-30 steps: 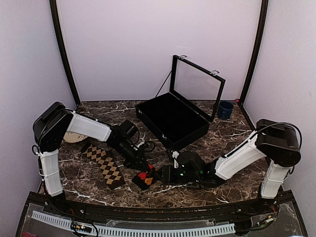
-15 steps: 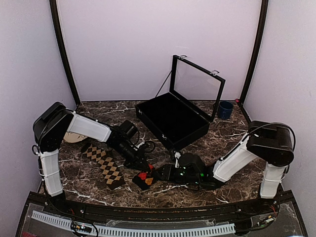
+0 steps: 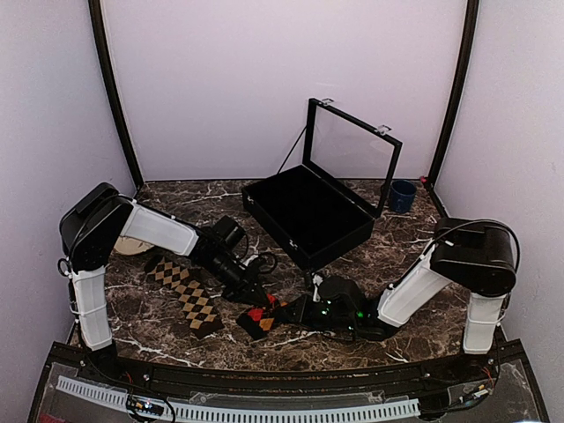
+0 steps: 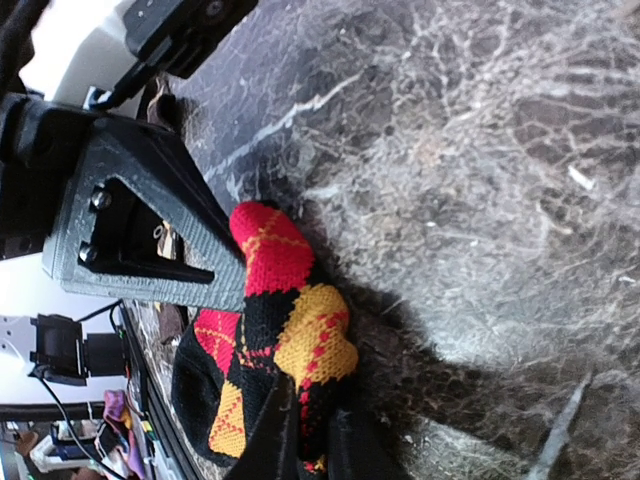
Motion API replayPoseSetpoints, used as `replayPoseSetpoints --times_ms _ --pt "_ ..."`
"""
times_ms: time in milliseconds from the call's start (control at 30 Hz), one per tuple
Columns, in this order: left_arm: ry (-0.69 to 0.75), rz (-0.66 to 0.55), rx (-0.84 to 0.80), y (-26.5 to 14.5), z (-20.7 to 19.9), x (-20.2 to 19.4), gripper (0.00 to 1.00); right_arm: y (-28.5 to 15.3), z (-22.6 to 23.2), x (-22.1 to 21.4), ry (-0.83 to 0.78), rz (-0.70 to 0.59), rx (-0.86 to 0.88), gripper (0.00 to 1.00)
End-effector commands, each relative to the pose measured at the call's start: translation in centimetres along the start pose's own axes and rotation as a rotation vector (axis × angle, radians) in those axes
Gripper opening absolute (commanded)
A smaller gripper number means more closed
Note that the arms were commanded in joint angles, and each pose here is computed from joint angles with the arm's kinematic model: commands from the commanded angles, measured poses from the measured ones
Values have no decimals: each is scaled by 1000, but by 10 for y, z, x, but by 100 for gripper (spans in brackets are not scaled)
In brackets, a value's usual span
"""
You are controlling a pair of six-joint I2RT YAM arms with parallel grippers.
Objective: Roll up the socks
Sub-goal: Roll the sock at the center of the board.
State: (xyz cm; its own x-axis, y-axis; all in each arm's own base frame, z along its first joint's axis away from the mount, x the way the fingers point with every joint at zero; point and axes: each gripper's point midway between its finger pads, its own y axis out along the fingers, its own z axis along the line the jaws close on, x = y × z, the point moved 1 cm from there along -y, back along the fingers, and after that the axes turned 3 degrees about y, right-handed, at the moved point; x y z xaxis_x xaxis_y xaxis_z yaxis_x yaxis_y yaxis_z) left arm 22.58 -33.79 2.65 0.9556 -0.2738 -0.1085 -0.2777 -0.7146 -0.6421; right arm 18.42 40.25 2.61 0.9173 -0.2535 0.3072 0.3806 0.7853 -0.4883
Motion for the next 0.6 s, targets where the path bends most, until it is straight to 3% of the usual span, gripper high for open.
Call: replayPoseSetpoints --times_ms 0,567 --pt "-140 47 197 18 62 -23 5 1 -3 0 -19 3 4 4" --pt "-146 -58 118 -21 21 -5 15 -1 28 19 -620 -118 -220 0"
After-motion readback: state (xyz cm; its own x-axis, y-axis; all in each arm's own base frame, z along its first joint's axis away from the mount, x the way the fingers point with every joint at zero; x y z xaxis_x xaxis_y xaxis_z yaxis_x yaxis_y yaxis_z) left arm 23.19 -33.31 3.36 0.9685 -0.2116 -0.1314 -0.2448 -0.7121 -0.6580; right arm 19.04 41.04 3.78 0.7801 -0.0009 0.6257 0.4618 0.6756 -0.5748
